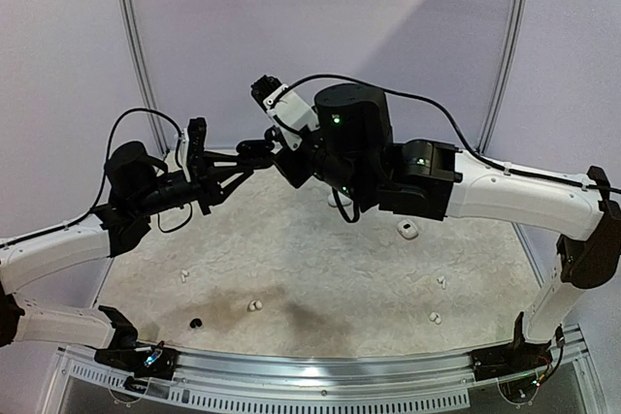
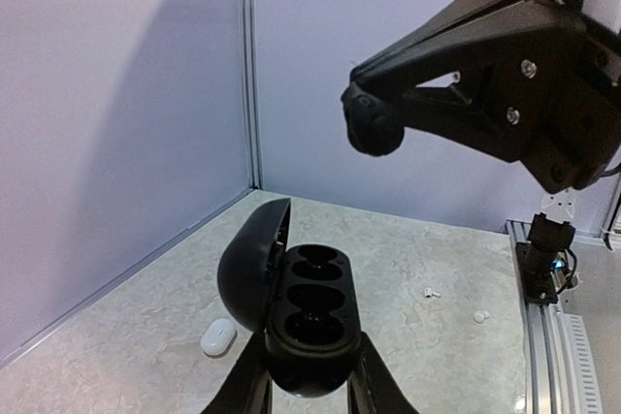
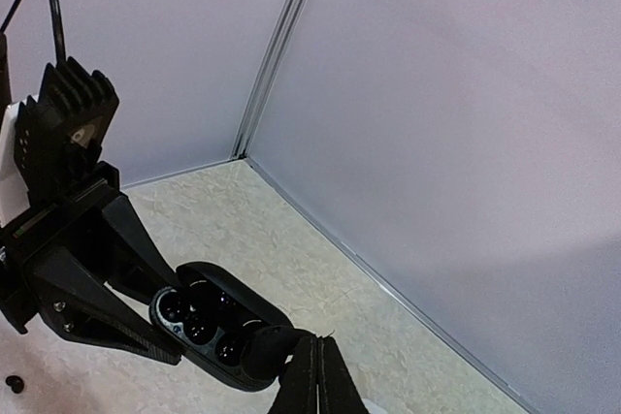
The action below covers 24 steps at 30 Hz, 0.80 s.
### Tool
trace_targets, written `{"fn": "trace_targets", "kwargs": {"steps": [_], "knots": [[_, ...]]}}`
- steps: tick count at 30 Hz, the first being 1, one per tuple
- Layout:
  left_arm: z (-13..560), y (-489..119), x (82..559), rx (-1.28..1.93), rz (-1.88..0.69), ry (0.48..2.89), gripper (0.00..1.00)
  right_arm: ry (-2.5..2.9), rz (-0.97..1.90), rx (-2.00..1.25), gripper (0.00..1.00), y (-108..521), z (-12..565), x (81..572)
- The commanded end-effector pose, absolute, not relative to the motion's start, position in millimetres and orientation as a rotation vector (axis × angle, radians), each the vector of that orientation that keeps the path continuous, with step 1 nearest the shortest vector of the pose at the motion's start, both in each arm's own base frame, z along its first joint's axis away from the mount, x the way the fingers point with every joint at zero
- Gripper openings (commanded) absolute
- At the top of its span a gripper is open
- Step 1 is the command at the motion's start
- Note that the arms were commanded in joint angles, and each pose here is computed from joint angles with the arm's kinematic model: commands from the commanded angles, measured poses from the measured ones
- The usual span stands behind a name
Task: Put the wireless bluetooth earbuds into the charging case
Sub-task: Insert the right earbud into the right side groove of the charging case.
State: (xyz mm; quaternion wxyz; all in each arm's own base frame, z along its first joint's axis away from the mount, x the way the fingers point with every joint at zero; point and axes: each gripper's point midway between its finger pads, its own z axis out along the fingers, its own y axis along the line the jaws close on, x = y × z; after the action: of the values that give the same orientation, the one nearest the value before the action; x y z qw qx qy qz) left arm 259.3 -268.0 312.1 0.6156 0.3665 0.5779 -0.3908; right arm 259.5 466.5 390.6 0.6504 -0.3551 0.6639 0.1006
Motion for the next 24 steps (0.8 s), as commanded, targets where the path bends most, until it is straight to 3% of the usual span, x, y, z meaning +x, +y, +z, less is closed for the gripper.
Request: {"fn": "trace_targets", "kwargs": {"steps": [1,24], "knots": [[322.9,-271.7,248.5,0.854,-0.942,1.293,0.0,1.465,0.172,-0.866,0.0,480.0,387.3,263.4],[333.4,-271.2,253.8,0.783,-0.994,1.317,0.0,1.474,0.053,-0.947,0.0,490.4,355.5,272.1]]}}
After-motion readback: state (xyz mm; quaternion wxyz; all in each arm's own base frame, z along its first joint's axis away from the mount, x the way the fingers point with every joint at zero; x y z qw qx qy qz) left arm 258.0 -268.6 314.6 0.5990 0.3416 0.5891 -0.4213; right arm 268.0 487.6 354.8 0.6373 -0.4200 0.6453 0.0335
